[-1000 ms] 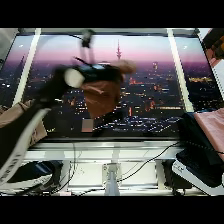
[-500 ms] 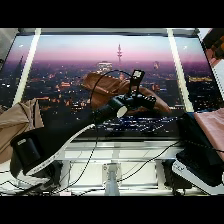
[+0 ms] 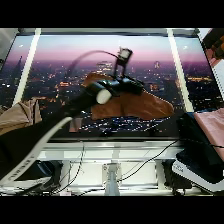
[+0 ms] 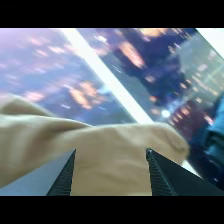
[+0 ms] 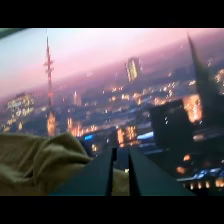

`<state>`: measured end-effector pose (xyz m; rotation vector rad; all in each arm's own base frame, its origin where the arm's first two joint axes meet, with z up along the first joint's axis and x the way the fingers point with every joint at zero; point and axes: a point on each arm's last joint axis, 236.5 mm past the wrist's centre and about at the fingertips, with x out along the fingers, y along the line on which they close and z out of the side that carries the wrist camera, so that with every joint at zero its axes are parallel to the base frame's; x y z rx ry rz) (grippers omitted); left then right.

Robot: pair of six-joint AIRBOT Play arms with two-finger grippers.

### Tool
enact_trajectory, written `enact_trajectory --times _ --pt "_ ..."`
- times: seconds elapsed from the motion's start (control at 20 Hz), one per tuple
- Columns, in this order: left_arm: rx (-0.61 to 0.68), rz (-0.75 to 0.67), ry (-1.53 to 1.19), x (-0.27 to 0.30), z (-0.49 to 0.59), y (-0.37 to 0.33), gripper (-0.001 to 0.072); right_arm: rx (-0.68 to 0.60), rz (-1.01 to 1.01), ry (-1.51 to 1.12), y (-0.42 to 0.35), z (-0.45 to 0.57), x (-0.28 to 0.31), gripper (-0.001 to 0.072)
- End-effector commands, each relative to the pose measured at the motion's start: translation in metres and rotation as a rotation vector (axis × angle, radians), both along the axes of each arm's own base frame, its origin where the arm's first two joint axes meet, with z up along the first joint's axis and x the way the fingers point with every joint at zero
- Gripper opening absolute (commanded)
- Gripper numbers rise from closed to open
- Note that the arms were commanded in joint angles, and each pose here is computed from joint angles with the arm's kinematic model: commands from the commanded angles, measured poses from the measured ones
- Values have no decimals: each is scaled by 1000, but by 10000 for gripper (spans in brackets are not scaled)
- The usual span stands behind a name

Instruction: Fold the clothes and pants, and hang the long-sleeved shirts on hangers.

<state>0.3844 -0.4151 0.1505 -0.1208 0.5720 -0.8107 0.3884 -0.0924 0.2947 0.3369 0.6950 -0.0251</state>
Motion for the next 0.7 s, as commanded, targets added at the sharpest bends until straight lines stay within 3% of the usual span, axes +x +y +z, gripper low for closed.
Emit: enact_trajectory --times 0.0,0.1,0.2,0.3,0.35,0.5,0.65 --pt "21 92 -32 18 53 83 508 74 118 116 16 -65 6 134" --pt "21 170 -46 24 81 135 507 106 103 229 11 -119 0 134" --pt "100 237 -25 19 87 189 507 152 101 359 14 -172 -17 141" --pt "228 281 31 7 72 231 507 222 118 477 27 -219 -39 310" --pt "284 298 62 3 64 247 507 258 134 526 35 -237 -50 350" --pt "373 311 100 -5 27 268 499 396 262 621 86 -271 -78 349" --pt "426 292 264 -36 -52 275 498 397 423 706 133 -289 -102 350"
